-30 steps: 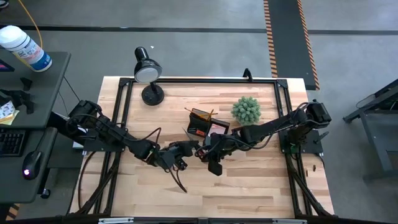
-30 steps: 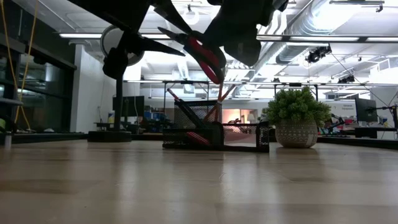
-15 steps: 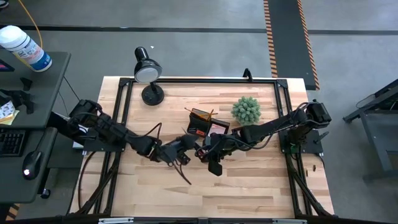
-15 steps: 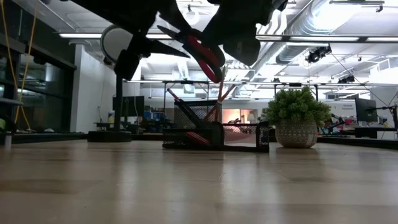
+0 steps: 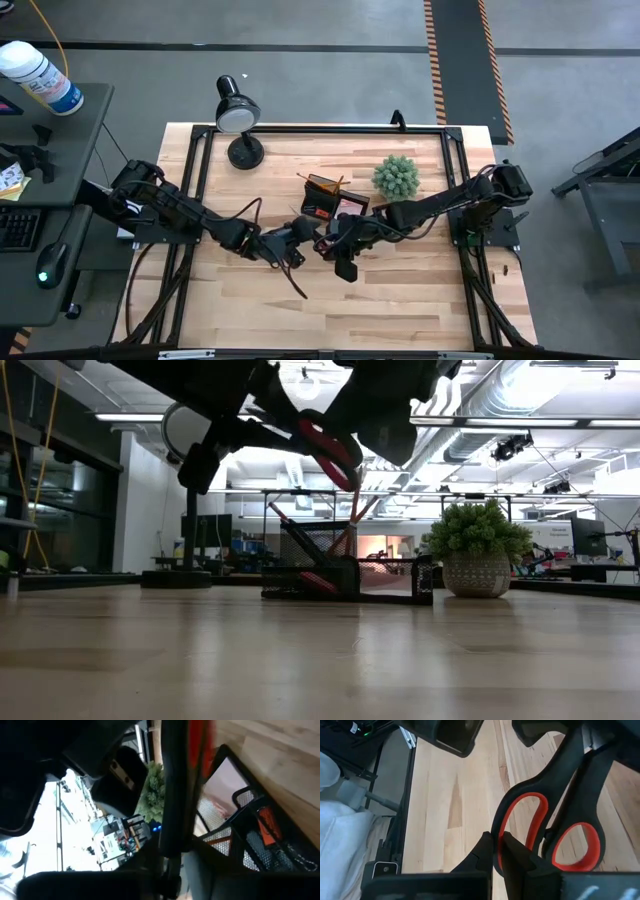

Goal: Pick and place office supplies into organizer
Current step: Put the black scissor into the black desk organizer

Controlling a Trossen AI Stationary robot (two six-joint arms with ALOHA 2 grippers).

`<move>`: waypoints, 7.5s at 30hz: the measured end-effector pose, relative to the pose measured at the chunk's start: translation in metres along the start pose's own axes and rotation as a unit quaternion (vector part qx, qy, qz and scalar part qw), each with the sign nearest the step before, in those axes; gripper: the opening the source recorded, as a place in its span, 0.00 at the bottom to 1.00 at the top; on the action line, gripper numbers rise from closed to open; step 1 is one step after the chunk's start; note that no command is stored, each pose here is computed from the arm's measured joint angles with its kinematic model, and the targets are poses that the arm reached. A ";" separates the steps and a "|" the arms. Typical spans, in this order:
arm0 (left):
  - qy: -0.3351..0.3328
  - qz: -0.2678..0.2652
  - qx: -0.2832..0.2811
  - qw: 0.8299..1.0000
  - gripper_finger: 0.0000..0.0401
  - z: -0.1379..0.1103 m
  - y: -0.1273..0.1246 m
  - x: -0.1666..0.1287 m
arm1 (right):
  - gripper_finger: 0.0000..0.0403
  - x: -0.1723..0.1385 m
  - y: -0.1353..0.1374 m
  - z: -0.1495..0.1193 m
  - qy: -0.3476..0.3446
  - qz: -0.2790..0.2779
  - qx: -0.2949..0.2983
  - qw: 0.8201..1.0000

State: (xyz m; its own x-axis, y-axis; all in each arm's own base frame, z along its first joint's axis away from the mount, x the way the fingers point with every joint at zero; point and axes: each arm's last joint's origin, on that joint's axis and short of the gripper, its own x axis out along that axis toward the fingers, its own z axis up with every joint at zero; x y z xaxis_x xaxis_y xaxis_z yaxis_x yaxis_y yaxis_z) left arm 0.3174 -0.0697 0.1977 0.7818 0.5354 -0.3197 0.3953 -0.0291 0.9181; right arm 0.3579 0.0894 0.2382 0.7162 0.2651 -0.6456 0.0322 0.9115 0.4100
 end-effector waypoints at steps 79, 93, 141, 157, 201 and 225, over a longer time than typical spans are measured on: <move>-0.398 0.088 -0.579 0.706 0.00 -0.119 -0.019 0.002 | 0.16 -0.025 0.020 -0.011 -0.133 -0.411 -0.202 0.879; -0.442 0.049 -0.577 0.685 0.00 -0.117 -0.028 -0.004 | 0.43 -0.037 0.052 0.028 -0.266 -0.285 -0.360 0.848; -0.445 0.025 -0.561 0.697 0.02 -0.114 -0.032 -0.002 | 0.10 -0.047 0.013 0.068 -0.357 -0.135 -0.338 0.860; -0.390 0.026 -0.551 0.738 0.22 -0.114 -0.039 0.003 | 0.07 -0.041 0.016 0.059 -0.315 -0.188 -0.338 0.867; -0.261 -0.059 -0.487 0.831 0.25 -0.070 -0.066 -0.012 | 0.07 -0.058 -0.062 0.077 -0.308 -0.354 -0.103 0.877; -0.259 -0.109 -0.436 0.855 0.16 -0.047 -0.071 -0.046 | 0.07 -0.011 -0.107 0.056 -0.197 -0.373 -0.044 0.905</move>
State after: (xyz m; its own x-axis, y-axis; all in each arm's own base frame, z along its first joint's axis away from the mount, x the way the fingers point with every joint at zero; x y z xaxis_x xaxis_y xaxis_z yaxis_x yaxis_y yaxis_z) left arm 0.2303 -0.0523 0.1581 0.9332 -0.0044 -0.3593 0.2256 0.7854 0.5764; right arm 0.3856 -0.0287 0.2375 0.7115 -0.5523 -0.4344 0.5665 0.8166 -0.1103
